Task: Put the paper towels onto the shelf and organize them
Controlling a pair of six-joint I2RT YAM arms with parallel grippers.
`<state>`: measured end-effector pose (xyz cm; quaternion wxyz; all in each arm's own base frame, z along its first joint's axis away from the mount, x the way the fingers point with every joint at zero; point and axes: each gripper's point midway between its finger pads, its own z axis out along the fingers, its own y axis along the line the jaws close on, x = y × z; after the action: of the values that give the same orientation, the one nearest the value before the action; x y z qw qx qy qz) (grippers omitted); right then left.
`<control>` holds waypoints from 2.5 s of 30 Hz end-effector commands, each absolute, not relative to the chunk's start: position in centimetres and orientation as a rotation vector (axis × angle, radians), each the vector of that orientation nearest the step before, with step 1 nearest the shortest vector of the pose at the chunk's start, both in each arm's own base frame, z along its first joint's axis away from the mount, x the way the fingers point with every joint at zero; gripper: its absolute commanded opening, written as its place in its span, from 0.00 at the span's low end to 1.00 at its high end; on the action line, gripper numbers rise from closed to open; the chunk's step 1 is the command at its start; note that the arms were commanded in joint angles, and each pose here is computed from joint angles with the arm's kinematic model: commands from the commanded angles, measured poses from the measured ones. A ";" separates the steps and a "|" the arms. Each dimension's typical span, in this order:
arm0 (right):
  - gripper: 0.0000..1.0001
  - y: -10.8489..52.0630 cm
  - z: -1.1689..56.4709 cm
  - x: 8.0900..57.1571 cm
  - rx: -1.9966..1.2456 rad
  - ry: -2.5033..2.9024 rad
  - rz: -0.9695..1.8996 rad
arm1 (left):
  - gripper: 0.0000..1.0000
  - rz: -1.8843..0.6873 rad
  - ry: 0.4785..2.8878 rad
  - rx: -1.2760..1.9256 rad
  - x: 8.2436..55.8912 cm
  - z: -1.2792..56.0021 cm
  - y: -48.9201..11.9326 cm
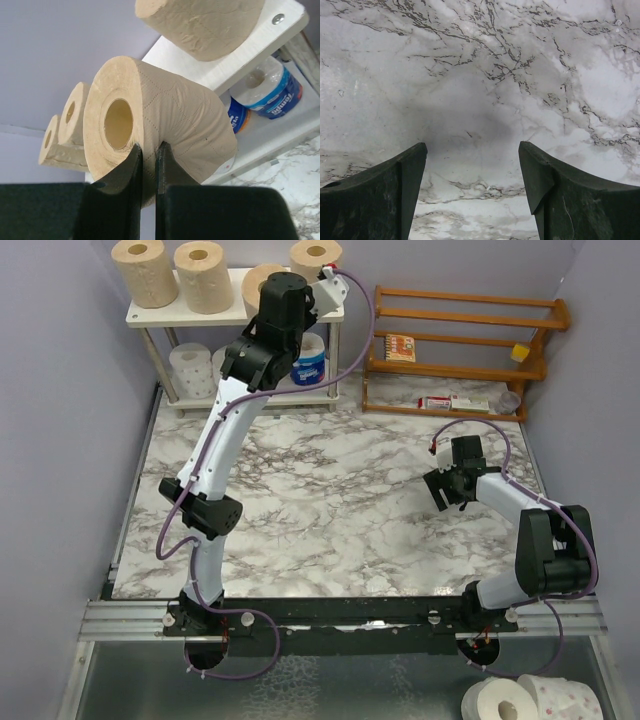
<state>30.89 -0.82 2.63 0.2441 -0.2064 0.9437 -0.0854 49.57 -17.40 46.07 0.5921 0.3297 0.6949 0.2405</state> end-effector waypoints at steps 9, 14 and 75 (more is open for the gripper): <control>0.76 -1.5 -0.7 27.0 -0.627 2.738 -0.252 | 0.00 0.732 1.456 0.542 52.1 51.3 -12.5; 0.76 -1.4 -0.7 27.0 -0.629 2.739 -0.248 | 0.00 0.755 1.441 0.519 54.6 49.9 -11.9; 0.77 -2.8 -1.9 26.6 -0.590 2.789 -0.379 | 0.99 -0.409 1.397 1.258 30.7 46.2 -38.4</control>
<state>31.12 -0.80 2.16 0.2315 -0.2090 0.9455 -0.0934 40.25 -27.06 56.80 0.7366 0.3059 0.5984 -0.0751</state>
